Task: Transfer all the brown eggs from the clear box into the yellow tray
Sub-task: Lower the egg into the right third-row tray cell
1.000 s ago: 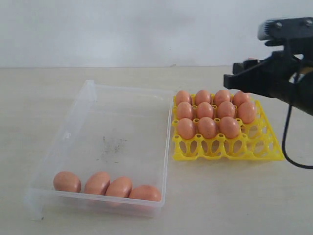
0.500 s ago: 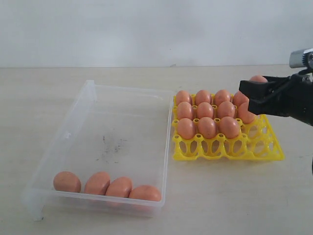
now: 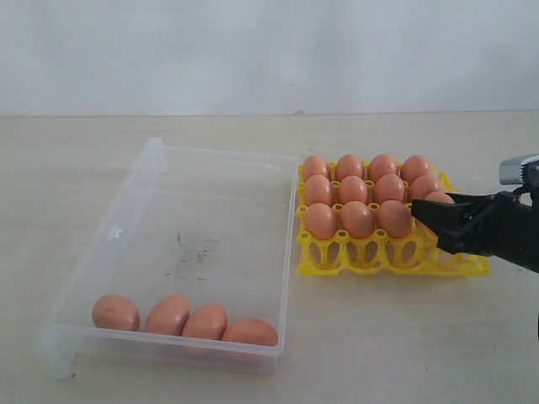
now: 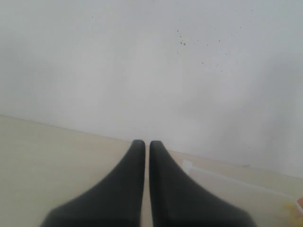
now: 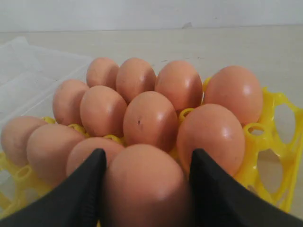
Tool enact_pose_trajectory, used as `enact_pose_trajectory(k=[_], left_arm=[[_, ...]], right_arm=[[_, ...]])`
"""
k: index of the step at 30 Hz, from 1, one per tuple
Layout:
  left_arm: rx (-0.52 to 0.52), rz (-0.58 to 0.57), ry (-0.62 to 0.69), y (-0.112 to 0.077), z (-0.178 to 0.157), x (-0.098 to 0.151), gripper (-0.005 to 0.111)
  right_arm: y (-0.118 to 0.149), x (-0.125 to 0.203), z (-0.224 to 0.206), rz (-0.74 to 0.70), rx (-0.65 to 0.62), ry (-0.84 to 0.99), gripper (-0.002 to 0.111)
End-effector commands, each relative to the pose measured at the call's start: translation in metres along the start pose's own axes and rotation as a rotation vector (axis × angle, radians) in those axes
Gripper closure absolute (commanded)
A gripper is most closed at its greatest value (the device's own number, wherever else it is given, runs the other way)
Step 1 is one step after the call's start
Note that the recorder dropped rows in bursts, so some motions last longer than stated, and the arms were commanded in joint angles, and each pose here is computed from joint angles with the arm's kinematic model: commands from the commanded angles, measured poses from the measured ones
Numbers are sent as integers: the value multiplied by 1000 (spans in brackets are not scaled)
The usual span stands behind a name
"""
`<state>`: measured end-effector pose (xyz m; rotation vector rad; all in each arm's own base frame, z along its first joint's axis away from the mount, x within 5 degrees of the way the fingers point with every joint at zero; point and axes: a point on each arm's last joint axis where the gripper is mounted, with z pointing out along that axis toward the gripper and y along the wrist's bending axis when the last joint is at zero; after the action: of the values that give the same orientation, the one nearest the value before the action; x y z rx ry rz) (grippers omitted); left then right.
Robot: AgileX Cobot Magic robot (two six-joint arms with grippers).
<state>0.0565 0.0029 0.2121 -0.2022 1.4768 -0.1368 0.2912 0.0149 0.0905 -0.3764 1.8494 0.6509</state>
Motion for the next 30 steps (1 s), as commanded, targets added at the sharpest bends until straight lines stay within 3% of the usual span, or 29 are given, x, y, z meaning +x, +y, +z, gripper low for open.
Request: enact_pose_trajectory(k=[1, 30], left_arm=[[5, 1, -4, 0, 0, -1, 103], [5, 1, -4, 0, 0, -1, 103]], right_arm=[[-6, -3, 5, -25, -16, -29, 108], [-12, -6, 10, -53, 12, -51, 108]])
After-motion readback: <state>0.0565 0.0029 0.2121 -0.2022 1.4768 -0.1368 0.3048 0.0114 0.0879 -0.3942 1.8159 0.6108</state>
